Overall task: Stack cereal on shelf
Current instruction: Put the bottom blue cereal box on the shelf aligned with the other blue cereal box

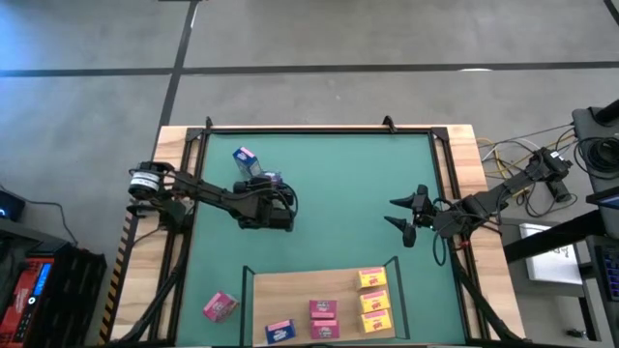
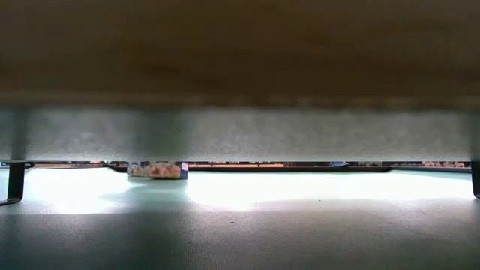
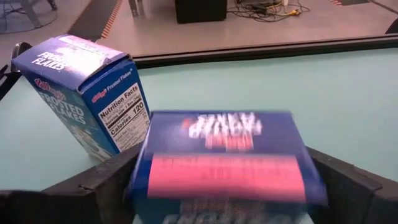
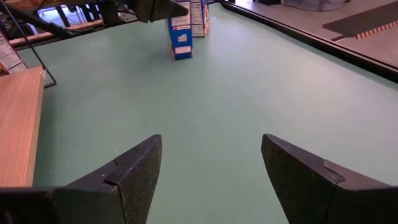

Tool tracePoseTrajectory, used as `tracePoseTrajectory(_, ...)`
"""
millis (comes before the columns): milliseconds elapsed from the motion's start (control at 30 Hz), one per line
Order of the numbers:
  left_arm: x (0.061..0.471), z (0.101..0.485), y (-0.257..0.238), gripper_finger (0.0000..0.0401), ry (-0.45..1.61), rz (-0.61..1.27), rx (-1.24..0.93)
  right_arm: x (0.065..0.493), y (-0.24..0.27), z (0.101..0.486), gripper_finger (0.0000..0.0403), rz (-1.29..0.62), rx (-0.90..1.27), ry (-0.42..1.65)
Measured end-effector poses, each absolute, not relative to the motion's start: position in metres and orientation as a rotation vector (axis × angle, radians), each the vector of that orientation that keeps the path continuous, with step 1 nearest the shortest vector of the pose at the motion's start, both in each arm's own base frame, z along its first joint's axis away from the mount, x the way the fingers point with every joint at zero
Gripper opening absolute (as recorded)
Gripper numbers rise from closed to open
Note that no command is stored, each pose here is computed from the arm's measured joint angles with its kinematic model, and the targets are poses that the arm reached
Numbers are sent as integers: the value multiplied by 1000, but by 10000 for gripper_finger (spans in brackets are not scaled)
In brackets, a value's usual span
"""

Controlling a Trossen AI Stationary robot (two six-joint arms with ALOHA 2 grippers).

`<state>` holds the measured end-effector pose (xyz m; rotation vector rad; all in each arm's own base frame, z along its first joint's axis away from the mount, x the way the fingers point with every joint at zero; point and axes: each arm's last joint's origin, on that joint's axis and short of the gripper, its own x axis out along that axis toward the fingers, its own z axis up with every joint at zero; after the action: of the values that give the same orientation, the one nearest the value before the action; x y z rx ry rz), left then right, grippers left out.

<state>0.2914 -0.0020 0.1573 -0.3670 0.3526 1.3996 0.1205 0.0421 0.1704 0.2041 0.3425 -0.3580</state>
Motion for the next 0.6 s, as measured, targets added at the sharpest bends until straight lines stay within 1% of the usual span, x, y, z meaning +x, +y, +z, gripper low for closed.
tracePoseTrajectory(233, 291, 157, -6, 395, 340, 1391, -380, 120, 42, 170, 265, -358, 204, 342)
tracePoseTrajectory(433, 296, 168, -11, 397, 340, 1379, -378, 121, 42, 170, 265, -358, 204, 343)
tracePoseTrajectory(600, 298, 188, -11, 399, 436, 1430, -492, 120, 42, 170, 265, -358, 204, 342)
